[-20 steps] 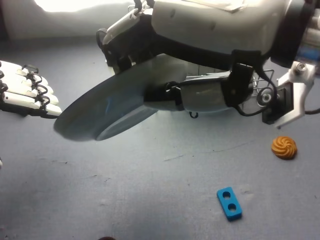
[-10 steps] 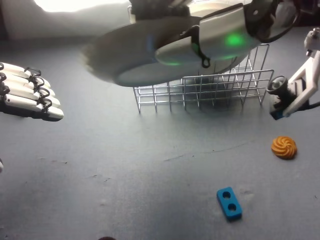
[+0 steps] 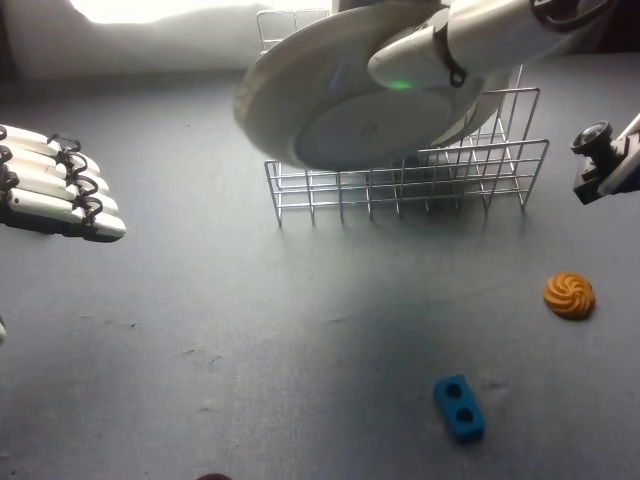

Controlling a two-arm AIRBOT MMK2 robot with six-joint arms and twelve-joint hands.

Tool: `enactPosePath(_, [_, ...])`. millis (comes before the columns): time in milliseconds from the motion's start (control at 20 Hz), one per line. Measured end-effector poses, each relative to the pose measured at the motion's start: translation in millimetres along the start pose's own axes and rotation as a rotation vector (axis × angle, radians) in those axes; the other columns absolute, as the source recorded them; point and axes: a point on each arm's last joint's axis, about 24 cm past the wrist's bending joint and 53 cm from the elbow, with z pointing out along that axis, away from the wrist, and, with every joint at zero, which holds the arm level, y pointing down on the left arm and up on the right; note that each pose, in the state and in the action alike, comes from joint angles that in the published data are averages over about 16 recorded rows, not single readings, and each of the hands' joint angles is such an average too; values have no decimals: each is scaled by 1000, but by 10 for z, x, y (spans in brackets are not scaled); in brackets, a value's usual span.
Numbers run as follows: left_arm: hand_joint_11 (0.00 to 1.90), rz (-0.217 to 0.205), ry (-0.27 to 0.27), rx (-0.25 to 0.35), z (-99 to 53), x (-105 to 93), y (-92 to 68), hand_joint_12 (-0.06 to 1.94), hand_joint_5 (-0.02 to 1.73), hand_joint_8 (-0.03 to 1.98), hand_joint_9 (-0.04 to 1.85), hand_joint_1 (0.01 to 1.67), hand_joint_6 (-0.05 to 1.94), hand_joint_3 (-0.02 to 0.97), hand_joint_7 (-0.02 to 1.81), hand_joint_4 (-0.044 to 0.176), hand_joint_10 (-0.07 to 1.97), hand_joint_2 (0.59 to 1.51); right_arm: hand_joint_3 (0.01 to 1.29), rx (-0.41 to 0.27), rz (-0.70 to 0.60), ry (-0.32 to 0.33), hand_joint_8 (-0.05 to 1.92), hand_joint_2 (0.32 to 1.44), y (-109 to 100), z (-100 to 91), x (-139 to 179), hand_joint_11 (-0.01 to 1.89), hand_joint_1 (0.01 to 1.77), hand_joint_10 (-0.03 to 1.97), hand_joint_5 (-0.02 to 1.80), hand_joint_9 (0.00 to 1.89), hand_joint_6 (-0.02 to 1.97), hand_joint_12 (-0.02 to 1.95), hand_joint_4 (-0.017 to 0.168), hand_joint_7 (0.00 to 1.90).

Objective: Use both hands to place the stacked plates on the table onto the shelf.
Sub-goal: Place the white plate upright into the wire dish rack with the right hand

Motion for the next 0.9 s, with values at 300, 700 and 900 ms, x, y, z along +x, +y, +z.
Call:
enactPosePath(300, [19, 6, 2, 2, 13, 1, -8, 235, 76, 18, 100, 22, 16, -1, 109, 3, 4, 1113, 12, 27, 17, -40, 1362, 1125, -125, 12, -220, 587, 1226, 1369, 742, 788, 1049, 1688, -10, 874])
enactPosePath(700, [18, 12, 3, 4, 26, 3, -17, 246, 86, 18, 107, 22, 16, -1, 112, 3, 4, 1105, 12, 65, 35, -69, 1361, 1130, -333, 74, -384, 599, 1226, 1312, 745, 793, 1051, 1612, -10, 866])
enactPosePath(900, [18, 15, 4, 5, 31, 3, -20, 232, 87, 18, 103, 22, 16, -1, 113, 3, 4, 1102, 12, 88, 41, -73, 1345, 1132, -470, 125, -406, 618, 1226, 1258, 748, 815, 1052, 1550, -10, 871])
